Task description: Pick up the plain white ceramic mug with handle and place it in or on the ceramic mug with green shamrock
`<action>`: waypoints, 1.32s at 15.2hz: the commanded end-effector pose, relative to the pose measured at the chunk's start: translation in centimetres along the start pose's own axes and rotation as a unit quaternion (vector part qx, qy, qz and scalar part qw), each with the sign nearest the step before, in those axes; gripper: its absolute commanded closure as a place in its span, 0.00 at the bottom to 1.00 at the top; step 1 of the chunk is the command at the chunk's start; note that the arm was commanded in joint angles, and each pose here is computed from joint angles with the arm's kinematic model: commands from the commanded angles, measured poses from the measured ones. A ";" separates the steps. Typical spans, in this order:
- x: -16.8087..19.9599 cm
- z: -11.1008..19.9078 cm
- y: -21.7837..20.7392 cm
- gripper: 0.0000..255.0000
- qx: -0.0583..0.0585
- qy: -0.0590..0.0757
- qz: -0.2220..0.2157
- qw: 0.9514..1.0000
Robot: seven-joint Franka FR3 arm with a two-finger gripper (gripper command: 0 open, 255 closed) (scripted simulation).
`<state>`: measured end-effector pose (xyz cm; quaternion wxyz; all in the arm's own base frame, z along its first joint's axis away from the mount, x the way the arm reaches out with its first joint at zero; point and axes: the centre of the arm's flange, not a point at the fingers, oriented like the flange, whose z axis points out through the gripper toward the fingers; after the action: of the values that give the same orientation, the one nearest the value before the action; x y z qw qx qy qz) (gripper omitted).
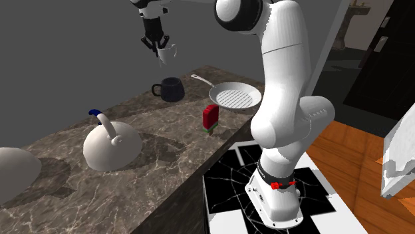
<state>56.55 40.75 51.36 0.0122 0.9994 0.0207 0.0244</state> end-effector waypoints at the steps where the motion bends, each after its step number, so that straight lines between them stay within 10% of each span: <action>1: 0.0 1.1 0.0 1.00 0.000 0.000 0.000 1.000; 18: -0.2 6.3 -0.1 1.00 0.000 0.000 0.000 1.000; 19: -0.2 6.3 -0.1 0.00 0.000 0.000 0.000 1.000; 20: -0.2 6.3 -0.1 0.00 0.000 0.000 0.000 1.000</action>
<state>56.60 40.70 45.03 0.0119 0.9994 0.0208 0.0246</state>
